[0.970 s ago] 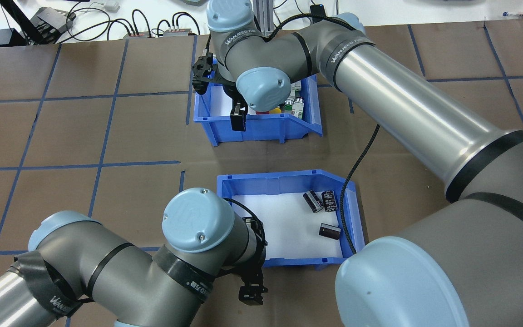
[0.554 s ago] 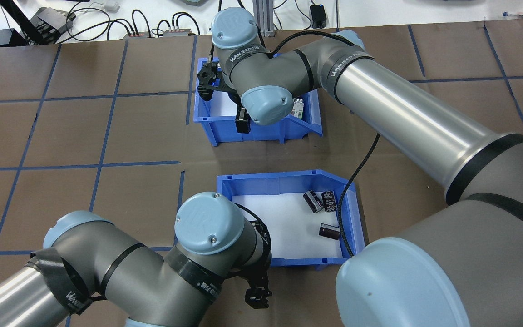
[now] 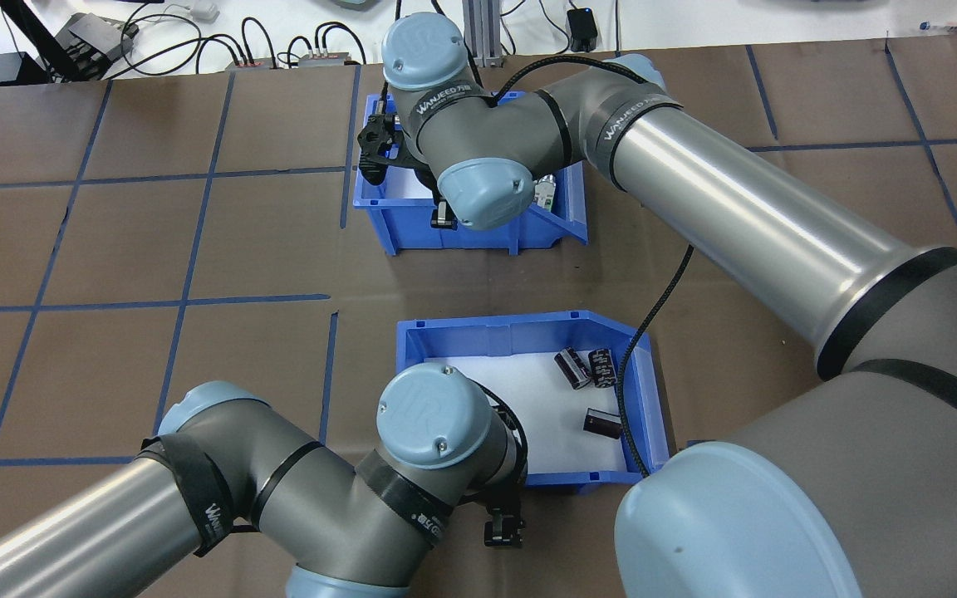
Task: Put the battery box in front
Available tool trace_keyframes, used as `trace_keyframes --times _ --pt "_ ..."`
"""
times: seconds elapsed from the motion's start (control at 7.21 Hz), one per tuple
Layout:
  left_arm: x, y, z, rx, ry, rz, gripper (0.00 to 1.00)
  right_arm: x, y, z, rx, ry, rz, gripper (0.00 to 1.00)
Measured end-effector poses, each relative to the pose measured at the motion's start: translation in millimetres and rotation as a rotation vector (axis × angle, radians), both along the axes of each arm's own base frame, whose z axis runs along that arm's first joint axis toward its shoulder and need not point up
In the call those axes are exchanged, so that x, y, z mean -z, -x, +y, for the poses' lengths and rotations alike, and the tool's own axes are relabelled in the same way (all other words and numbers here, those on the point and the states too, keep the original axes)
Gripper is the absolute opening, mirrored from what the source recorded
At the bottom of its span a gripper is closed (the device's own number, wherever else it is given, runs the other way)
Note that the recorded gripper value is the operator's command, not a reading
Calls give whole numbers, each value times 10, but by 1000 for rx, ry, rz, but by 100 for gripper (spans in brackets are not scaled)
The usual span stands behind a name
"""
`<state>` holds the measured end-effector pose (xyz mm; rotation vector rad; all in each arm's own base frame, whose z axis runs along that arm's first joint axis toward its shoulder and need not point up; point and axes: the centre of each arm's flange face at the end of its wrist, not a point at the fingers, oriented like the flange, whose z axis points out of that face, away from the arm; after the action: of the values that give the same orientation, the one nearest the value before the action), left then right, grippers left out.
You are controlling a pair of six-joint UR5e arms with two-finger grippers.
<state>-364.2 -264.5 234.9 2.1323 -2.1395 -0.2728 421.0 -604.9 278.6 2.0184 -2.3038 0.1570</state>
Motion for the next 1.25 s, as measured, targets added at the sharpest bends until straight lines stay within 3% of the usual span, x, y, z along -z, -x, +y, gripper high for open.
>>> trace_keyframes --times 0.28,0.42,0.55,0.83,1.25 --pt "-62 35 -23 1 68 41 0 -256 149 -30 -2 26 -7 4" --pt "-110 15 -32 2 106 36 0 -491 369 -63 -11 37 -3 3" --pt "-159 -28 -48 8 145 10 0 -751 742 -140 -20 40 7 2" --pt "-338 -220 -102 77 173 -43 0 -1188 1574 -258 -39 26 34 0" --pt "-601 -1017 -755 80 190 -83 0 -1623 2926 -333 -35 7 65 0"
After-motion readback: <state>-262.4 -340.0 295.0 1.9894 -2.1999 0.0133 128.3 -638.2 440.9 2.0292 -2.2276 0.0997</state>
